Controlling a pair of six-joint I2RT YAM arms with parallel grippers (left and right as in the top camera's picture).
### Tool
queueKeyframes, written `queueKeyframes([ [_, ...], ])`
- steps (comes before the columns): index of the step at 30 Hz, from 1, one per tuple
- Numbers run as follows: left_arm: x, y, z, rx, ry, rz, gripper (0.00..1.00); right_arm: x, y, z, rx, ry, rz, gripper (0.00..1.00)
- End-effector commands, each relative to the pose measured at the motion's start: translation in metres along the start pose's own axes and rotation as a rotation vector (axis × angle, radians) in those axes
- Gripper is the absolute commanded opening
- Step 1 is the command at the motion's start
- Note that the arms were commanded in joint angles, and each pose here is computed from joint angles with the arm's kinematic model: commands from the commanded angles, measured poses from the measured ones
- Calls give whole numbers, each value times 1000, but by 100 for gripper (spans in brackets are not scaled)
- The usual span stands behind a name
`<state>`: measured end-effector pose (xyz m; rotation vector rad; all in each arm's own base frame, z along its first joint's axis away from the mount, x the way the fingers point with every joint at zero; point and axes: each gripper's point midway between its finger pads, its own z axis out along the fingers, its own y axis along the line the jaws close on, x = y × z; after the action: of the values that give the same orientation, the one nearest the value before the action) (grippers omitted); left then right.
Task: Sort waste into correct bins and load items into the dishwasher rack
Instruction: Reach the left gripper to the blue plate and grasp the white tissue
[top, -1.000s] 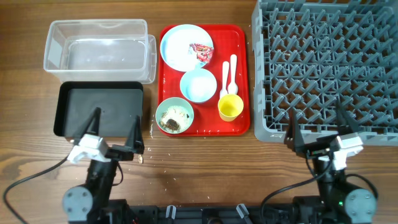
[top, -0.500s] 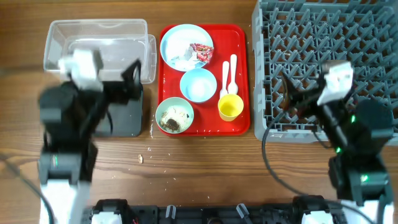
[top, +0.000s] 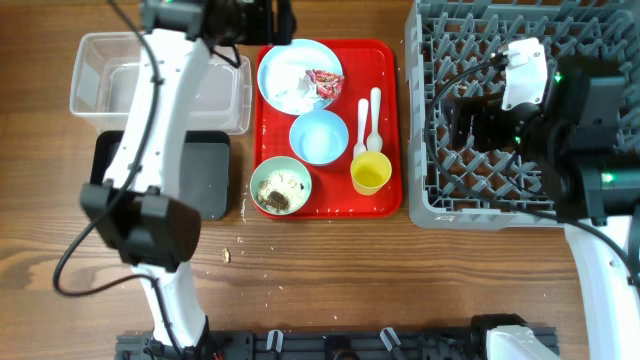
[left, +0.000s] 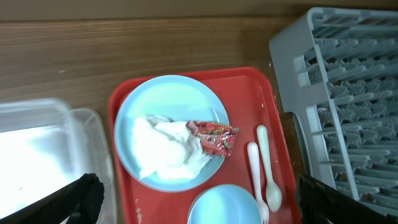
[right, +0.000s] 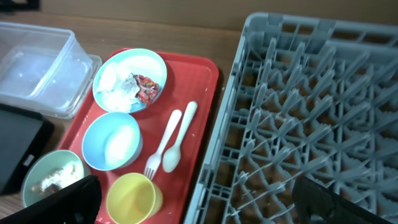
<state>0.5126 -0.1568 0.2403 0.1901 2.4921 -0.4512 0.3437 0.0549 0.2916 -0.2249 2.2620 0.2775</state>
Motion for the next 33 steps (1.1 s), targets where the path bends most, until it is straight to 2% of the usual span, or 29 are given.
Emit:
queueKeyframes([
  [1,7,-13,31,41,41,39,100,-1,5,4,-27,22,125,100],
  [8,22,3,92,-2,85,38,100,9,3,11,-26,69,142,100],
  [14,55,27,151,-118,165,23,100,9,3,11,-26,70,144,100],
  [21,86,15,184,-135,238,65,100,9,3,11,-26,70,144,100],
  [28,111,30,208,-218,289,77,100,9,3,11,-26,70,144,100],
  [29,115,32,213,-220,299,76,98,9,3,11,-26,70,144,100],
  [31,123,35,220,-224,316,75,86,9,3,11,-26,70,144,100],
  [32,125,35,221,-224,321,75,77,9,3,11,-26,70,144,100],
  [33,128,37,224,-226,329,75,59,9,3,11,-26,70,144,100],
])
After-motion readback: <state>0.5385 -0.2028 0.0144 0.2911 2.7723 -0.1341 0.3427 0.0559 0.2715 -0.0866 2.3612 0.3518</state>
